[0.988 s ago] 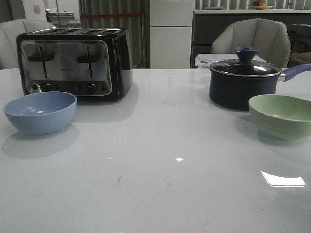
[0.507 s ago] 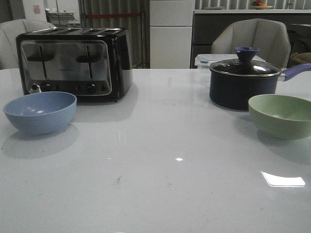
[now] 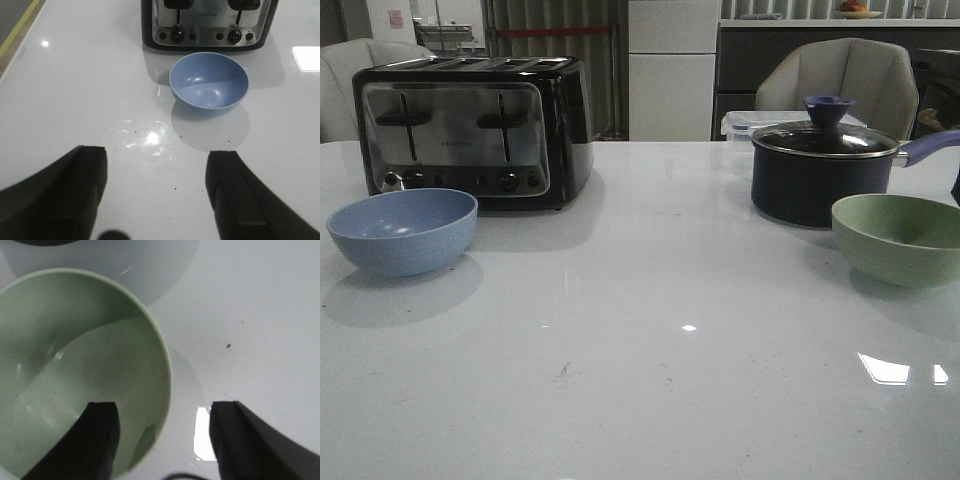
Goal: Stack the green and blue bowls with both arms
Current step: 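Lower the right gripper over the rim of the pale green bowl, then close the right gripper on the green bowl's rim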
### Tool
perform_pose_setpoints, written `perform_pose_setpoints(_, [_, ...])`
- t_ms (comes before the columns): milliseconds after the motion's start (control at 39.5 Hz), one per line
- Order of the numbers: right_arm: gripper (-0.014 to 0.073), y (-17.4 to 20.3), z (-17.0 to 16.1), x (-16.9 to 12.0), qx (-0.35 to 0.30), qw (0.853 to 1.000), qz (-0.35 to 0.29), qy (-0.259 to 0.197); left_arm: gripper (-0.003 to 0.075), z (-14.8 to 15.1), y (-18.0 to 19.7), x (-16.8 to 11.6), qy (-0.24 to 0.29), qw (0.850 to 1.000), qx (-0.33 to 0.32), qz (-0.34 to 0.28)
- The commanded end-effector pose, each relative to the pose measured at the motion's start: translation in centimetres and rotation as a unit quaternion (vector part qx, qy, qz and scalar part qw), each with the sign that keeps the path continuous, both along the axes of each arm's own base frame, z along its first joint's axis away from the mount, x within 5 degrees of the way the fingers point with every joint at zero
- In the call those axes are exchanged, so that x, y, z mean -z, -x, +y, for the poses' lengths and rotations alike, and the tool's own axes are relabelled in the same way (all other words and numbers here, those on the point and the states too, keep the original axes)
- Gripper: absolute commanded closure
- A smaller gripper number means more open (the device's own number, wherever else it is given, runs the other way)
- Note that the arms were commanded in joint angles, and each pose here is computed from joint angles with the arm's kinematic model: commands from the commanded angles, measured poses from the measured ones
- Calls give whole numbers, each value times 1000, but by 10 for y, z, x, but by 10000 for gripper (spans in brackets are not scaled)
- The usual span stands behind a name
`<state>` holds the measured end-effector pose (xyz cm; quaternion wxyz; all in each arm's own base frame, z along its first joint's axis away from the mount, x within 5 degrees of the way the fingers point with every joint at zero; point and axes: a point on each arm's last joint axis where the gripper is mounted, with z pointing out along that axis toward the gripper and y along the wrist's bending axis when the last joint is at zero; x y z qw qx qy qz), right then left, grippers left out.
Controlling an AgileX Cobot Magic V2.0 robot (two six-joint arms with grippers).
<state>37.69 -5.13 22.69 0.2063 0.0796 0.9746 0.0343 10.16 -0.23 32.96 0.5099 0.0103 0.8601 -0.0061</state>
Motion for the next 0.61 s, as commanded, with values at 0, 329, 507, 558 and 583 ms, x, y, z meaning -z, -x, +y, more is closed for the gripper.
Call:
perform_pose_setpoints(0, [90,-13,-4,-18,2,999,-44,5,230,0,-4,-15,8,999,-1,-48])
perform_pose_setpoints(329, [90,-33,-8,4,3,999,-31,3,230,0,-4,-15,8,999,-1,-48])
perform_pose_setpoints(507, [230,-35,-8,6,4,999,-32,3,230,0,-4,-15,8,999,-1,-48])
perform_pose_setpoints(558, [291,-35,-8,6,3,999,-32,3,230,0,-4,-15,8,999,-1,-48])
perform_pose_setpoints(583, [316,-35,-8,6,3,1000,-31,3,230,0,-4,-15,8,999,-1,-48])
